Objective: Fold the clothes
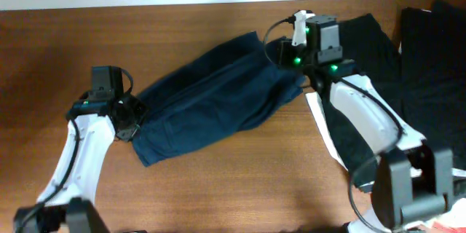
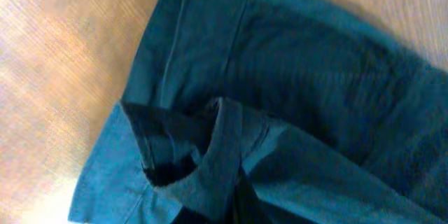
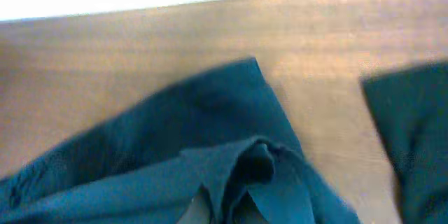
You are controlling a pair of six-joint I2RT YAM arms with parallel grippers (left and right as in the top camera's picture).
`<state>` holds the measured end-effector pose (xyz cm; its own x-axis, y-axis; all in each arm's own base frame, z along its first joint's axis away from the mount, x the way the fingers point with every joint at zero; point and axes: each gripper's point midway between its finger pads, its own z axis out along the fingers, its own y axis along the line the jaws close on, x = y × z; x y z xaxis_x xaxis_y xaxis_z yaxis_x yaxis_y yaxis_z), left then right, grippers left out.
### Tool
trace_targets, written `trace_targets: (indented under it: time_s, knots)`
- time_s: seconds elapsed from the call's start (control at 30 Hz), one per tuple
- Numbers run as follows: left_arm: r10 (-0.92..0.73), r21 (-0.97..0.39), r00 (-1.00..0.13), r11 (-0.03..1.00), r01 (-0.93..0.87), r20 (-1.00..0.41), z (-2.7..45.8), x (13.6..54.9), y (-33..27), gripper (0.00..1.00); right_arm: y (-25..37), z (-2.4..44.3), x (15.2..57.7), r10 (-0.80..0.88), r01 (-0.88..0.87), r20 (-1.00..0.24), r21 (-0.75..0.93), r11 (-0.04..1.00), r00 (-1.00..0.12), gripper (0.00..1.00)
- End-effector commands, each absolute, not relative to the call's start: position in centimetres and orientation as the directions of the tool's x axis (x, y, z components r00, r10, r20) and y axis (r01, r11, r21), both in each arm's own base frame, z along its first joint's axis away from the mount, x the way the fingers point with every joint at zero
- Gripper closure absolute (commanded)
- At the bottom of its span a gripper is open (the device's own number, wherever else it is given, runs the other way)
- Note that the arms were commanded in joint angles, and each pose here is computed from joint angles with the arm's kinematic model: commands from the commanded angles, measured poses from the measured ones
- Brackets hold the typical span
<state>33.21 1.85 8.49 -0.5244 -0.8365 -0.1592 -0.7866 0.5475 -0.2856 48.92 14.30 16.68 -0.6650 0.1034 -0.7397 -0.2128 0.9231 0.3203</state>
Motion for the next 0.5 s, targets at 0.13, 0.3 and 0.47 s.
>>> trace_targets:
  time_s: [0.13, 0.3, 0.47]
  knots:
    - [-0.849, -0.335, -0.430, 0.520, -0.786, -0.307, 7.6, 38.0, 4.9, 0.72, 16.5, 14.1, 53.5, 0.099, -0.254, -0.824, 0.283, 0.925, -0.558, 0.38]
    - [-0.804, -0.337, -0.474, 0.585, -0.737, -0.360, 8.1, 38.9, 5.3, 0.23, 15.6, 10.6, 51.2, 0.068, -0.195, -0.722, 0.275, 0.941, -0.689, 0.16]
    - [-0.797, -0.164, -0.562, 0.599, -0.784, -0.222, 5.9, 33.5, 4.9, 0.13, 12.5, 2.1, 43.2, 0.008, -0.058, -0.359, 0.172, 0.983, -0.933, 0.40]
